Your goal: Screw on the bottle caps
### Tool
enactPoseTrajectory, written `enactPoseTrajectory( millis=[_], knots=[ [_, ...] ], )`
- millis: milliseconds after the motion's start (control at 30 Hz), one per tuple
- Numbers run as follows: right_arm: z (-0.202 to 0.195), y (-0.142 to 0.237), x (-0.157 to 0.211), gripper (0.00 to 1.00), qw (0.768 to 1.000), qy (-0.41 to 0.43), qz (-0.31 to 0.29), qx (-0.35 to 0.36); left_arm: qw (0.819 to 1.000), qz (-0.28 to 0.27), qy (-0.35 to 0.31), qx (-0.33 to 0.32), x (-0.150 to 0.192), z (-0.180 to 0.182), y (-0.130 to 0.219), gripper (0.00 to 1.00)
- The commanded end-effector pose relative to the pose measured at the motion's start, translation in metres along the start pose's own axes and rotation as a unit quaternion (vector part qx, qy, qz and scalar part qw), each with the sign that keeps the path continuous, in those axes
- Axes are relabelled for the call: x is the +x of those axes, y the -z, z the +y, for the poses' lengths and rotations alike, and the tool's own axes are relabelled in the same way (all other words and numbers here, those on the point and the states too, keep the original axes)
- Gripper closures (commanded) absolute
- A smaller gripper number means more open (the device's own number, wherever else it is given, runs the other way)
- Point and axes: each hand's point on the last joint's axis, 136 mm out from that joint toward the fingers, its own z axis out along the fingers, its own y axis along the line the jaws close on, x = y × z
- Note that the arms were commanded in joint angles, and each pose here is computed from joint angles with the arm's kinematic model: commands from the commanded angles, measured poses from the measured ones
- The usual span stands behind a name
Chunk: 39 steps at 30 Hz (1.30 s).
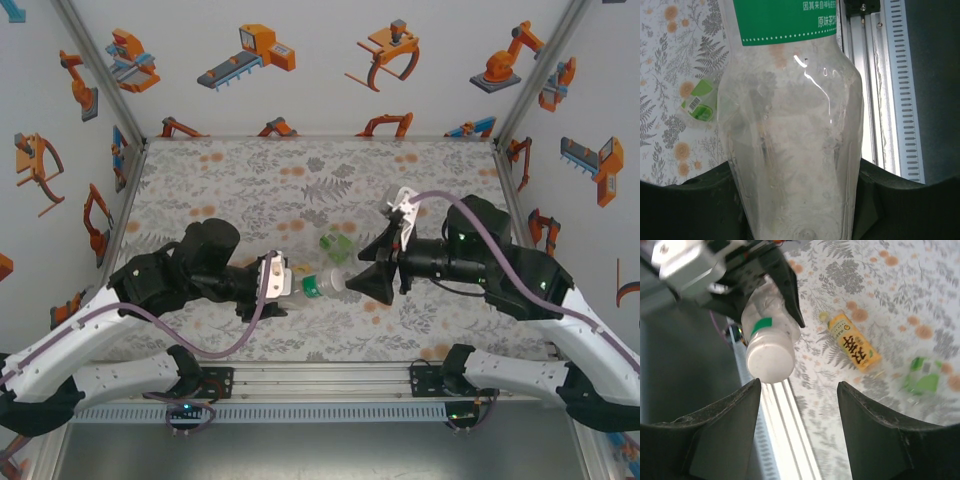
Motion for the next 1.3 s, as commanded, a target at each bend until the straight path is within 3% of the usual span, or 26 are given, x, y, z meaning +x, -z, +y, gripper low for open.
enactPoseTrajectory(
  millis=[0,133,500,700,1267],
  knots=[
    [0.032,0.006,-0.009,0.41,0.981,0.17,-0.029,-0.085,1.0,-0.022,-0.005,0.016,-0.007,-0.008,0.002,1.0],
    [0.04,0.002,-0.016,0.41,0.971,0.207,-0.048,-0.113,0.999,-0.026,-0.001,0.022,-0.007,-0.011,0.003,1.0],
    [0.045,-0.011,-0.02,0.44,0.966,0.204,-0.055,-0.149,1.0,-0.023,0.003,0.015,-0.006,-0.01,0.005,1.0],
    [0.046,-0.014,-0.026,0.46,0.966,0.199,-0.074,-0.151,1.0,-0.019,0.006,0.015,-0.005,-0.009,0.004,1.0],
    [0.041,-0.023,-0.012,0.5,0.971,0.182,-0.053,-0.143,1.0,-0.019,0.0,0.007,-0.007,-0.006,0.005,1.0]
  ],
)
